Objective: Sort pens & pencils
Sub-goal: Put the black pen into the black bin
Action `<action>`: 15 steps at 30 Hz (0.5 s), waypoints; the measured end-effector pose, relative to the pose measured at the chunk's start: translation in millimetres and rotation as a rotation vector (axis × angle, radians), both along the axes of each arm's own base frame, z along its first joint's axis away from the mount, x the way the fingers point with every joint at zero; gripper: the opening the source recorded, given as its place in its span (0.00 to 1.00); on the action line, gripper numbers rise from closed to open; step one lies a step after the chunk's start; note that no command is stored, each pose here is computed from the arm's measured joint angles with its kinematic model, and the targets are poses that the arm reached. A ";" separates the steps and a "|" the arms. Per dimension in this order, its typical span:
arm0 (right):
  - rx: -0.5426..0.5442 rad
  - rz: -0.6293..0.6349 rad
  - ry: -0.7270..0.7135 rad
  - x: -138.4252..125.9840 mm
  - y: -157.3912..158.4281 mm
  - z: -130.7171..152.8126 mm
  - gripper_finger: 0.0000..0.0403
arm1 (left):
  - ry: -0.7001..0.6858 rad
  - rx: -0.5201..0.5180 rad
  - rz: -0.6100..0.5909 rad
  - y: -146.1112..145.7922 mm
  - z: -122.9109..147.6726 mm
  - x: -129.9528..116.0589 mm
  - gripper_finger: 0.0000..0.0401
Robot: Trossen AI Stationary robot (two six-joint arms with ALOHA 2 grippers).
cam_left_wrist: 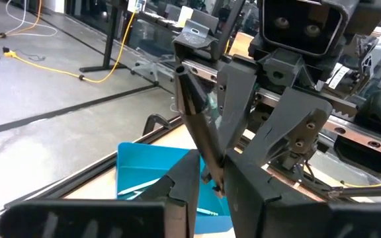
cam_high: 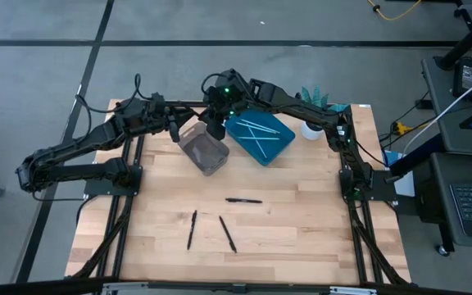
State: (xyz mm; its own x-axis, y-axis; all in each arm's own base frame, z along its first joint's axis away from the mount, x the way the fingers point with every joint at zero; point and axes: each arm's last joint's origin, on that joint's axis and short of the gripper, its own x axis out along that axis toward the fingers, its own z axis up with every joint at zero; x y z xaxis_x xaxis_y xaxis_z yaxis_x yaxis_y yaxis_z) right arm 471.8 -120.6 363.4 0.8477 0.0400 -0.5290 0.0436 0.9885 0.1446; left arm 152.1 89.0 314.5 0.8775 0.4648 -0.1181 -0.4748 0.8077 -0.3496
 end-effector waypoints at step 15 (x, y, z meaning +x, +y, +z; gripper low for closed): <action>0.001 0.002 0.018 -0.2 2.8 -1.4 0.09 | -0.001 0.015 -0.038 3.6 -1.8 7.9 0.05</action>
